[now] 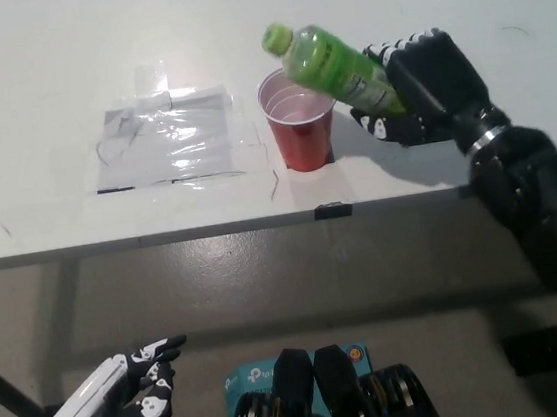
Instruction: The robot uses its right hand to pick up a bottle kept in the middle of the desk and tilt it into a cup kept next to it to pour water out
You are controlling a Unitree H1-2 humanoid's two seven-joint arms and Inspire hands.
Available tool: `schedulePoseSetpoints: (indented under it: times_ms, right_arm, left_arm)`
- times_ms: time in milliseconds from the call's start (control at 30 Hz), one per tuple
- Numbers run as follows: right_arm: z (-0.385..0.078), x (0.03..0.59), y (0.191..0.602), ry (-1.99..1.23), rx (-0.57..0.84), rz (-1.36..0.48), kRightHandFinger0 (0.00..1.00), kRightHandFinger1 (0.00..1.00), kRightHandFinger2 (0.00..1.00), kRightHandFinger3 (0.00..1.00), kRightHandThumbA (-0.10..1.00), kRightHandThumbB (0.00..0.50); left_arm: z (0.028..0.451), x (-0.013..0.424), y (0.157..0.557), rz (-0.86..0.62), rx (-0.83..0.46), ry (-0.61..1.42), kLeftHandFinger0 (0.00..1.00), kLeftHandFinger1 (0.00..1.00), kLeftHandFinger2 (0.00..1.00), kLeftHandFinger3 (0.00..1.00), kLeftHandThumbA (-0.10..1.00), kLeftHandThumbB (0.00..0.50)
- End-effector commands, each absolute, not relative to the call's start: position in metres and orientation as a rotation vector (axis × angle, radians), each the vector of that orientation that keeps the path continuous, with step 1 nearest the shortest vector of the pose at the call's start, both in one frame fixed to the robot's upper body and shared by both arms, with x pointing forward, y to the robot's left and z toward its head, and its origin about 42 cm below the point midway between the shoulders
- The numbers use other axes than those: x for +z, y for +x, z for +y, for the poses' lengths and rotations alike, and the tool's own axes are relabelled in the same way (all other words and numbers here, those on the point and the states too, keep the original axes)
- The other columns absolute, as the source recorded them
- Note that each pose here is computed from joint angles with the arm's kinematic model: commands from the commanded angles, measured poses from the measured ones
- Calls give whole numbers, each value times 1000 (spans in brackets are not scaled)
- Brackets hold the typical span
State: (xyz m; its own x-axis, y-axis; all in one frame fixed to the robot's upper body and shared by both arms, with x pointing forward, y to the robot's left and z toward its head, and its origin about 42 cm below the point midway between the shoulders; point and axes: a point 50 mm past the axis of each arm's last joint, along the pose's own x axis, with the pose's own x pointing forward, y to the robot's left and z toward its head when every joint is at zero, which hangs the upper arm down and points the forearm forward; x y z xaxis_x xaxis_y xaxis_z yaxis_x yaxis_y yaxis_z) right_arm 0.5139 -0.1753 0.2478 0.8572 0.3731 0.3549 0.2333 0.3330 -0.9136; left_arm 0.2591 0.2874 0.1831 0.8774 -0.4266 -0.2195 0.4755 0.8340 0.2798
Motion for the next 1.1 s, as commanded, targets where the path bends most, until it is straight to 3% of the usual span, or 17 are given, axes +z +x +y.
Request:
schedulePoseSetpoints:
  times_ms: [0, 167, 267, 333, 633, 733, 833, 867, 1067]
  right_arm:
    - [-184, 289, 530, -789, -110, -407, 0, 0, 0, 354, -100, 50]
    - [-186, 288, 532, -620, -191, -395, 0, 0, 24, 306, -100, 42]
    - [-188, 290, 533, -596, -210, -397, 0, 6, 191, 311, -100, 24]
    - [-188, 292, 534, -577, -219, -398, 0, 27, 240, 339, -100, 6]
    - [-181, 265, 535, -458, -172, -401, 0, 5, 228, 315, -100, 30]
    - [-176, 251, 534, -449, -160, -397, 0, 12, 230, 315, -100, 16]
    - [-165, 235, 531, -458, -124, -405, 0, 28, 260, 361, -100, 7]
    - [-163, 229, 530, -449, -113, -403, 0, 73, 351, 375, -100, 0]
    - [-160, 198, 520, -583, -95, -453, 0, 75, 386, 377, -100, 0]
  left_arm:
    - [286, 189, 254, 104, -482, 341, 958, 985, 1000, 1000, 733, 123]
    - [285, 189, 251, 101, -486, 340, 959, 982, 1000, 1000, 733, 127]
    - [285, 189, 251, 89, -486, 340, 948, 977, 1000, 1000, 732, 122]
    - [285, 189, 250, 92, -482, 335, 947, 977, 1000, 1000, 730, 128]
    - [288, 188, 249, 83, -470, 340, 933, 981, 1000, 1000, 717, 121]
    - [288, 187, 250, 74, -474, 343, 924, 974, 1000, 1000, 713, 108]
    - [290, 187, 248, 70, -464, 340, 915, 963, 1000, 1000, 701, 111]
    - [290, 187, 249, 69, -469, 340, 914, 966, 1000, 1000, 700, 106]
    - [290, 188, 251, 63, -467, 337, 914, 967, 1000, 1000, 690, 110]
